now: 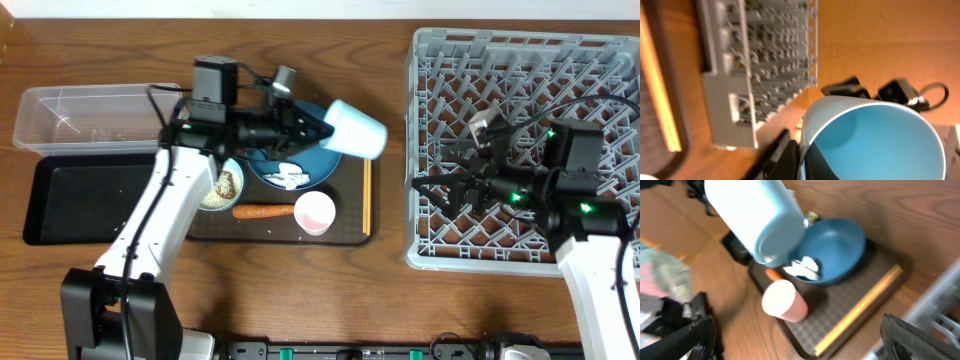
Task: Sort waste into correct bins and load items into the dishwasher rack
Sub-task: 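Lift the cup right toward the right gripper over the rack, then grasp the cup with the right gripper and release the left, then place the light-blue cup in the rack's right side with right gripper, then grasp the pink cup with the left gripper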
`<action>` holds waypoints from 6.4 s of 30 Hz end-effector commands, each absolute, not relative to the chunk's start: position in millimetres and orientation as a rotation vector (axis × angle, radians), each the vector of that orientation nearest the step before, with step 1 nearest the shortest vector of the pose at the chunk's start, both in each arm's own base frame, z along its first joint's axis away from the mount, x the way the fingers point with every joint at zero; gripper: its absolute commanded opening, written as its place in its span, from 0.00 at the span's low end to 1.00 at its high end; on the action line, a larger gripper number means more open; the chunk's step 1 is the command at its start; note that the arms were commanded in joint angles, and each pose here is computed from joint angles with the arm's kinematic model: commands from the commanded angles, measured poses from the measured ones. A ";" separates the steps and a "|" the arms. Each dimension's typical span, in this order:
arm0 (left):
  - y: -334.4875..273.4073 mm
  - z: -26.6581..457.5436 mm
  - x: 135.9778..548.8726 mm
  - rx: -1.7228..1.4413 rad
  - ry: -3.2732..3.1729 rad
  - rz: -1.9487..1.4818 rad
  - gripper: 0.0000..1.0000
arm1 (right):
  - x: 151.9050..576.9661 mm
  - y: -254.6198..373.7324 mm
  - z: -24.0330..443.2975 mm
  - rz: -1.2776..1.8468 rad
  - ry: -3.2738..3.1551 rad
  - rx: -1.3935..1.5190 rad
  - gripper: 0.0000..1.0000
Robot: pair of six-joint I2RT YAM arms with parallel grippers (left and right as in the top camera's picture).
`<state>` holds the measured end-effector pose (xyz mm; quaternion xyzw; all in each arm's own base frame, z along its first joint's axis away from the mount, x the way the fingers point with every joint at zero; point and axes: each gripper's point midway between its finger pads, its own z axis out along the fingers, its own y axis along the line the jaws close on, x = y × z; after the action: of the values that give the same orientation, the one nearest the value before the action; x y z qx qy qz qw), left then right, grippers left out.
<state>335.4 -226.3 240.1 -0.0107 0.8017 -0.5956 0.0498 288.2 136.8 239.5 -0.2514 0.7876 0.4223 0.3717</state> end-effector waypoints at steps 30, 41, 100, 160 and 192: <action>-292.0 256.3 287.9 0.111 2.538 -1.994 0.06 | 290.0 175.9 260.8 1.102 1.816 -0.877 0.55; -292.0 256.3 287.9 0.111 2.538 -1.994 0.06 | 290.9 175.4 260.3 1.095 1.819 -0.874 0.52; -207.5 190.0 363.2 0.031 2.525 -1.115 0.30 | 351.0 119.8 234.6 0.587 2.067 -0.506 0.25; -25.0 206.6 319.3 -0.348 2.572 -0.213 0.38 | 272.6 -227.4 115.4 -0.174 2.722 1.173 0.90; -138.7 120.4 270.1 -0.080 3.001 -0.390 0.46 | 295.0 -29.0 233.9 0.363 2.631 0.276 0.99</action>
<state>278.9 -124.0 134.6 -0.0250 0.9887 -0.1119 0.0965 294.3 -32.3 235.2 0.1131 0.9563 0.1290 0.2368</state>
